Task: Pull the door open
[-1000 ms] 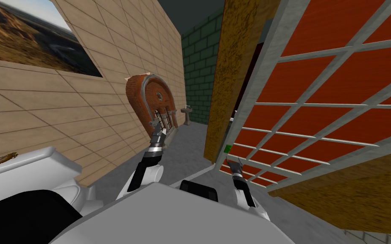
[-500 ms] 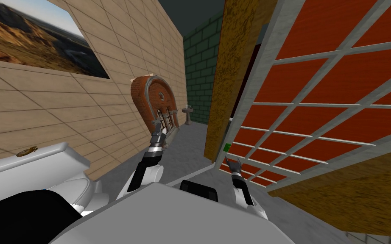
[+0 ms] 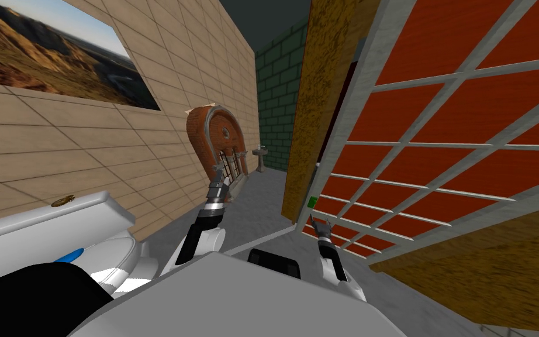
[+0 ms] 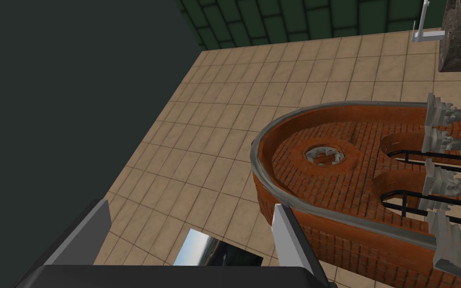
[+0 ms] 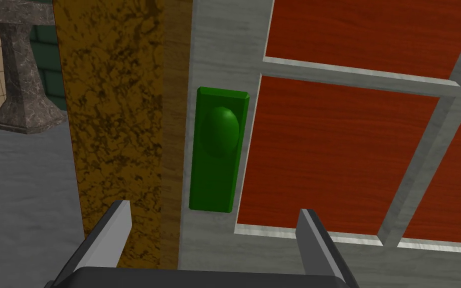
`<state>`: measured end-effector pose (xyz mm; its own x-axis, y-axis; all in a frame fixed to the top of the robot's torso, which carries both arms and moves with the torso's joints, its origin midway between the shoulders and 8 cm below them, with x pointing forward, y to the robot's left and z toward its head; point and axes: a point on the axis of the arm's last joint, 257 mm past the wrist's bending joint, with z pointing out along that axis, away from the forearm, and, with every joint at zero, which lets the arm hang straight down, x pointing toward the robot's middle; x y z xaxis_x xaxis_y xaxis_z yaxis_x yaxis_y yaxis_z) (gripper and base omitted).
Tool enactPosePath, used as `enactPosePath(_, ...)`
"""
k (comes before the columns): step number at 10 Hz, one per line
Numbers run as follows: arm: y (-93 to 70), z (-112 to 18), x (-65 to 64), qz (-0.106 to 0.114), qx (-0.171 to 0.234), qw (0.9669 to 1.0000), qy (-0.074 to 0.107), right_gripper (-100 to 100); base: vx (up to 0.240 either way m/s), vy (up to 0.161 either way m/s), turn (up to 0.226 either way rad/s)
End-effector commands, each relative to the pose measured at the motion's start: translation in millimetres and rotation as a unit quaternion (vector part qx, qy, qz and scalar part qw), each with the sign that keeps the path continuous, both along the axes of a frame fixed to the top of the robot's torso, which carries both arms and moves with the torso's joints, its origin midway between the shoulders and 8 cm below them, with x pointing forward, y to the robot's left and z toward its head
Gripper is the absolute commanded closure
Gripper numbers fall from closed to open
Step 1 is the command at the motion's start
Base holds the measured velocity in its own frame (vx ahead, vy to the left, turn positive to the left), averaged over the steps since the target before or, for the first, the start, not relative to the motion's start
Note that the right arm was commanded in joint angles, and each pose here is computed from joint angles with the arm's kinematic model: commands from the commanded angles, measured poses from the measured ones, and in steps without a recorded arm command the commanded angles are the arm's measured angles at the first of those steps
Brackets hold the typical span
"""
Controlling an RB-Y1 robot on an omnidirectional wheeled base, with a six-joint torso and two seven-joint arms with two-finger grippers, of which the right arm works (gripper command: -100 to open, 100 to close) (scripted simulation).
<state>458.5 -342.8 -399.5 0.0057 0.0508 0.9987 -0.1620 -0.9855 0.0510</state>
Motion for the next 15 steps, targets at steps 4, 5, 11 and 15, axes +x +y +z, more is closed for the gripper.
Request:
enactPosePath(4,-17.4,-1.3,-7.6,-0.012,0.017,0.9998,-0.002,-100,0.051,0.004,0.07)
enactPosePath(5,-27.0,-1.6,-11.9,-0.018,0.017,0.9997,-0.002,-100,0.195,-0.008,0.063)
enactPosePath(11,-79.7,-0.6,-37.9,-0.049,0.017,0.9987,-0.004,-100,0.184,0.0,0.108)
enactPosePath(15,-74.6,-1.7,-35.7,-0.045,0.017,0.9988,-0.003,100,0.004,-0.003,-0.001)
